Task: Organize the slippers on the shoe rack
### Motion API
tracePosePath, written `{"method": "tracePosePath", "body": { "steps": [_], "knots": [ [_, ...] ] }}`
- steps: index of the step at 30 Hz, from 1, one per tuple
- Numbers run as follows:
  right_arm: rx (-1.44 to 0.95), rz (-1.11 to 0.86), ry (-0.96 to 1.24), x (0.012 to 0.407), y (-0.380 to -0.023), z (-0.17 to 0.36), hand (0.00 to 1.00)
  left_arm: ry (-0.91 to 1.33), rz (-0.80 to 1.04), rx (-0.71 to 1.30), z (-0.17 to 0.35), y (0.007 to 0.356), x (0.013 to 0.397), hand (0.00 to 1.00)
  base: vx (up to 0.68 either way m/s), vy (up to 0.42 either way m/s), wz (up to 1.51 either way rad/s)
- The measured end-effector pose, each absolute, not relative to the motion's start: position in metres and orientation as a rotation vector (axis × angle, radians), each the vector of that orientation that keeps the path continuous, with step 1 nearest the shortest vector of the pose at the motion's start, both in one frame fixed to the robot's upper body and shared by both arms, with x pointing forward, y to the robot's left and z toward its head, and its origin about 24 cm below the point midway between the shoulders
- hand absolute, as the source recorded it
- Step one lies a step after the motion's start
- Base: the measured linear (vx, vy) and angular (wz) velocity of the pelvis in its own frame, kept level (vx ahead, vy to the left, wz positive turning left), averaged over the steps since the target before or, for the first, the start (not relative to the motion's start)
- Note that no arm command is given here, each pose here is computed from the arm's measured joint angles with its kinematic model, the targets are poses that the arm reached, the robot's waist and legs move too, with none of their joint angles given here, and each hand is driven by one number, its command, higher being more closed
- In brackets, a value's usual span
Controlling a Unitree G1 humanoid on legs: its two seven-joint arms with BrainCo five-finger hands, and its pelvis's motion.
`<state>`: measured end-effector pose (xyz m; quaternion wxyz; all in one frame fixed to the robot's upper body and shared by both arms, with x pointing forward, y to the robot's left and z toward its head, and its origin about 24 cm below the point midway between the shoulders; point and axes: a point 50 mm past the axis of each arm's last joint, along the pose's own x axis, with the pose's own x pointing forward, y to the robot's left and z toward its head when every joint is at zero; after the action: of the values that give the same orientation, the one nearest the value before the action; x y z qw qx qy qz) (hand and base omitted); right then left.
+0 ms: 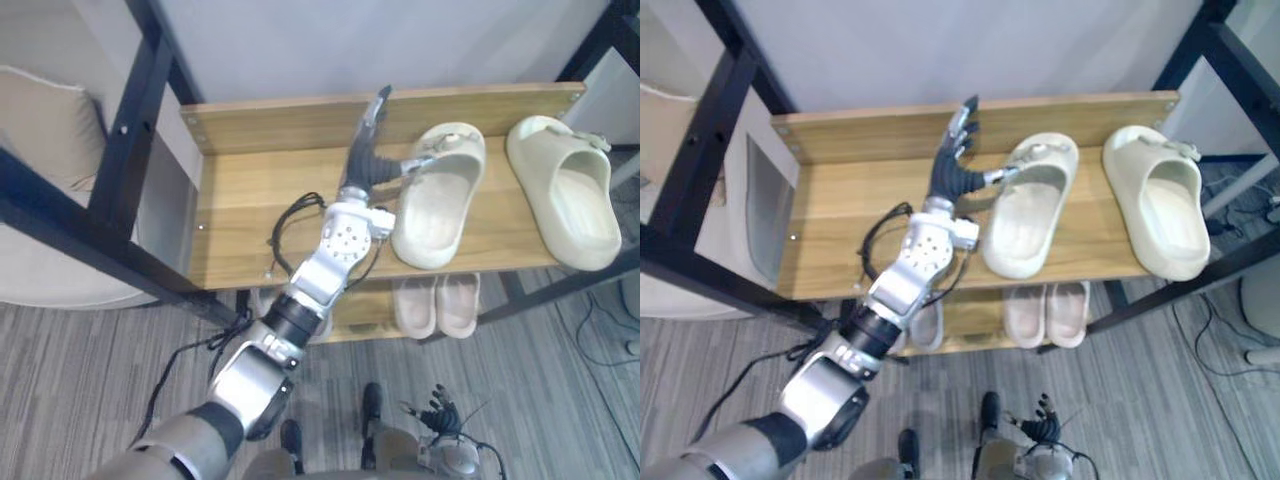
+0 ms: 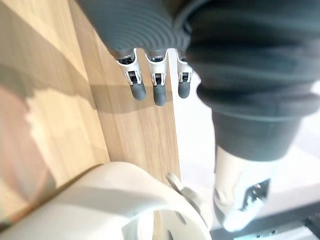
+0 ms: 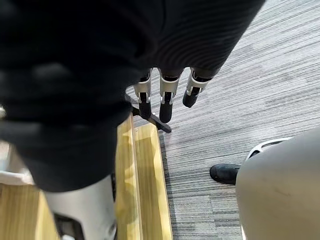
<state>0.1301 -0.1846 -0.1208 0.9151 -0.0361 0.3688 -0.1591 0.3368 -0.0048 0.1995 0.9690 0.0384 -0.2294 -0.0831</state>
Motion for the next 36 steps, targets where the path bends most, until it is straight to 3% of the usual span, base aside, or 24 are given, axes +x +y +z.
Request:
{"method": "tracePosePath", "body": {
  "steps": [9,16,36],
  "knots": [
    [-0.081,-0.326,0.777,0.127,-0.186,-0.123,0.00,-0.519,-0.175,-0.075,0.203,0.006,0.318,0.00,-0.01,-0.007,0.07],
    [-0.092,-0.321,0.788,0.126,-0.187,-0.125,0.00,-0.407,-0.210,-0.209,0.168,0.012,0.301,0.00,-0.02,-0.003,0.13],
    [-0.081,-0.297,0.784,0.135,-0.180,-0.125,0.00,-0.281,-0.616,-0.126,0.132,-0.061,0.265,0.00,-0.01,0.006,0.04]
  ]
}}
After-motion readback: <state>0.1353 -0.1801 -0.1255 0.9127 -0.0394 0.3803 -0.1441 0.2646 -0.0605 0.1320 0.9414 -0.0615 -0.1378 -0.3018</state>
